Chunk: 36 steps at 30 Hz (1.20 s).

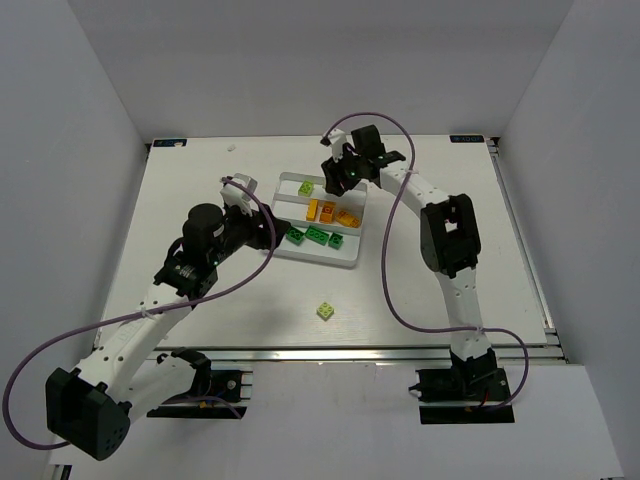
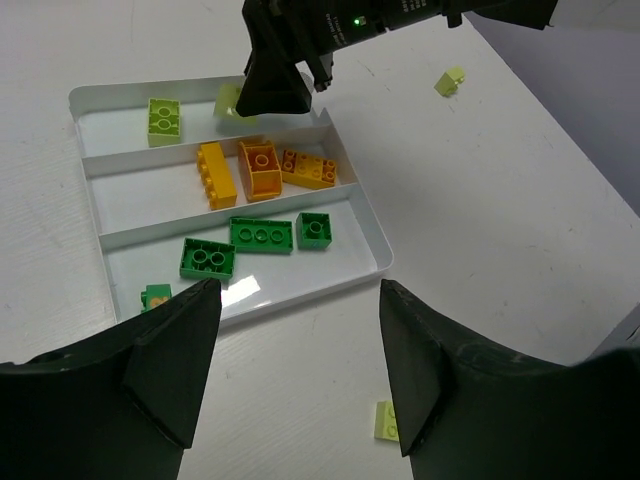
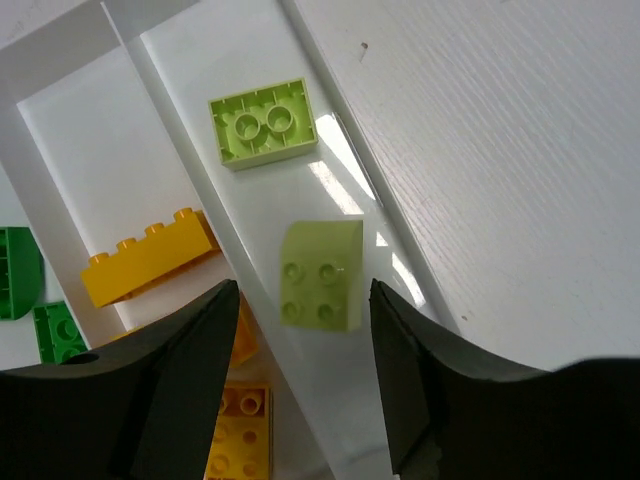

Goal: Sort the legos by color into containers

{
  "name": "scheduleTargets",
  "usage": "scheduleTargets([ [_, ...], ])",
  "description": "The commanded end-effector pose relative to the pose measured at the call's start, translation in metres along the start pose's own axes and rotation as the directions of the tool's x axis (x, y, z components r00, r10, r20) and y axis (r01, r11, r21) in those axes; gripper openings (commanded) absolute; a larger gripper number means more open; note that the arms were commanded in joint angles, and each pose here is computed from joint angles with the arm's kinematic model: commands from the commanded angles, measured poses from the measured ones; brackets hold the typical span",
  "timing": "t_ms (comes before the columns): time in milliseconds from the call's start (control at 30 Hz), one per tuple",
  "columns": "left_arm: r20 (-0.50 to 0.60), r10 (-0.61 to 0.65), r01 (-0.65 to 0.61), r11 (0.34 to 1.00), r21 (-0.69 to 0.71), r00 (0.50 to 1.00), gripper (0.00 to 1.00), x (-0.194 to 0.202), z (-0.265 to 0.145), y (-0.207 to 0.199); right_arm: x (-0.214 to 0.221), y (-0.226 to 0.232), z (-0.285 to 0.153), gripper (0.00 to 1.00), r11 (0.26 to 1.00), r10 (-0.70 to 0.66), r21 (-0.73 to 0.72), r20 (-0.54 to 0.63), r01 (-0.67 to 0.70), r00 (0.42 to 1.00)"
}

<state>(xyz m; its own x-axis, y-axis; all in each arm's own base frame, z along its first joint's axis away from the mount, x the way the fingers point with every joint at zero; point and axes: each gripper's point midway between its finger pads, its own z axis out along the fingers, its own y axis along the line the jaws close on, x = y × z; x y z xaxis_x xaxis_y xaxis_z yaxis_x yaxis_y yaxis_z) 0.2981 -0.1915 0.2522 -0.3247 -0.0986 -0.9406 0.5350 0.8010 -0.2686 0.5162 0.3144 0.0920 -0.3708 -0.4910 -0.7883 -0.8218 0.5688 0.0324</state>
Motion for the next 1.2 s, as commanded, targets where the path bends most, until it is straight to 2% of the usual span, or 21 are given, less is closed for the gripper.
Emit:
scheduleTargets([
  [0, 0.036, 0.028, -0.03, 0.999, 0.035, 0.999, 0.74, -0.008, -0.003, -0.005, -0.024, 0.002, 0.005, 0.62, 1.0, 0.005, -0.011, 0.06, -0.004, 0.998],
  [33, 0.032, 0.03, -0.031, 0.998, 0.045, 0.999, 0.75, -0.006, -0.003, -0.007, -0.025, 0.001, 0.005, 0.7, 1.0, 0.008, -0.011, 0.062, -0.008, 0.998],
  [100, 0.022, 0.028, -0.03, 0.997, 0.077, 0.999, 0.76, -0.004, -0.002, -0.012, -0.024, 0.001, 0.004, 0.77, 1.0, 0.02, -0.013, 0.06, -0.019, 0.998],
  [267, -0.019, 0.027, -0.024, 0.988, 0.153, 0.999, 0.76, 0.006, 0.005, -0.022, -0.035, 0.0, -0.03, 0.78, 0.998, 0.033, 0.045, 0.075, -0.036, 0.997],
  [333, -0.041, 0.021, -0.013, 0.979, 0.204, 0.999, 0.69, 0.011, 0.007, -0.032, -0.035, -0.009, -0.052, 0.76, 0.991, 0.07, 0.109, 0.09, -0.08, 0.993],
  [367, -0.057, 0.016, -0.004, 0.978, 0.209, 0.998, 0.64, 0.015, 0.009, -0.032, -0.054, -0.013, -0.081, 0.73, 0.981, 0.059, 0.174, 0.142, -0.084, 0.988],
  [400, -0.069, 0.017, -0.001, 0.973, 0.229, 0.997, 0.56, 0.019, 0.01, -0.037, -0.031, -0.016, -0.09, 0.68, 0.972, 0.11, 0.195, 0.109, -0.129, 0.988],
  [433, -0.081, 0.016, 0.006, 0.964, 0.264, 0.997, 0.33, 0.02, 0.009, -0.043, -0.026, -0.019, -0.103, 0.46, 0.961, 0.147, 0.218, 0.112, -0.168, 0.983],
  [467, -0.071, 0.012, 0.01, 0.957, 0.29, 0.997, 0.22, 0.018, 0.011, -0.049, -0.033, -0.017, -0.13, 0.33, 0.944, 0.206, 0.229, 0.153, -0.237, 0.967],
  [500, -0.094, -0.016, 0.043, 0.954, 0.295, 0.995, 0.16, 0.022, 0.014, -0.05, -0.007, -0.005, -0.137, 0.23, 0.936, 0.271, 0.207, 0.095, -0.285, 0.958],
  [533, -0.113, -0.026, 0.059, 0.952, 0.301, 0.993, 0.12, 0.026, 0.016, -0.054, 0.004, -0.001, -0.148, 0.04, 0.932, 0.304, 0.182, 0.084, -0.315, 0.949],
  [600, -0.145, -0.053, 0.094, 0.953, 0.29, 0.988, 0.13, 0.03, 0.02, -0.056, -0.002, 0.035, -0.185, 0.01, 0.963, 0.265, 0.012, 0.124, -0.268, 0.956],
  [633, -0.216, -0.065, 0.12, 0.961, 0.251, 0.974, 0.15, 0.049, 0.025, -0.056, 0.03, 0.047, -0.189, 0.05, 0.957, 0.288, -0.034, 0.083, -0.286, 0.954],
  [667, -0.252, -0.075, 0.137, 0.962, 0.236, 0.965, 0.28, 0.058, 0.027, -0.058, 0.022, 0.071, -0.211, 0.2, 0.968, 0.241, -0.101, 0.126, -0.229, 0.962],
  [700, -0.288, -0.094, 0.161, 0.962, 0.219, 0.953, 0.34, 0.063, 0.028, -0.06, 0.029, 0.082, -0.218, 0.41, 0.98, 0.175, -0.122, 0.132, -0.159, 0.976],
  [733, -0.372, -0.108, 0.19, 0.963, 0.193, 0.922, 0.39, 0.087, 0.027, -0.063, 0.059, 0.1, -0.217, 0.65, 0.972, 0.183, -0.164, 0.074, -0.169, 0.98],
  [767, -0.398, -0.12, 0.195, 0.969, 0.154, 0.91, 0.47, 0.097, 0.028, -0.06, 0.06, 0.11, -0.23, 0.72, 0.977, 0.148, -0.169, 0.096, -0.13, 0.984],
  [833, -0.457, -0.132, 0.205, 0.972, 0.112, 0.88, 0.56, 0.123, 0.02, -0.063, 0.087, 0.124, -0.235, 0.86, 0.979, 0.129, -0.17, 0.082, -0.114, 0.988],
  [900, -0.493, -0.138, 0.198, 0.978, 0.072, 0.859, 0.63, 0.142, 0.014, -0.062, 0.098, 0.127, -0.237, 0.87, 0.983, 0.11, -0.16, 0.108, -0.092, 0.988],
  [1033, -0.539, -0.108, 0.141, 0.99, 0.021, 0.835, 0.66, 0.163, 0.01, -0.067, 0.087, 0.125, -0.252, 0.87, 0.99, 0.086, -0.128, 0.158, -0.066, 0.984],
  [1167, -0.612, -0.05, 0.039, 0.999, -0.031, 0.79, 0.69, 0.194, 0.014, -0.069, 0.089, 0.126, -0.257, 0.87, 0.992, 0.062, -0.12, 0.167, -0.042, 0.984],
])
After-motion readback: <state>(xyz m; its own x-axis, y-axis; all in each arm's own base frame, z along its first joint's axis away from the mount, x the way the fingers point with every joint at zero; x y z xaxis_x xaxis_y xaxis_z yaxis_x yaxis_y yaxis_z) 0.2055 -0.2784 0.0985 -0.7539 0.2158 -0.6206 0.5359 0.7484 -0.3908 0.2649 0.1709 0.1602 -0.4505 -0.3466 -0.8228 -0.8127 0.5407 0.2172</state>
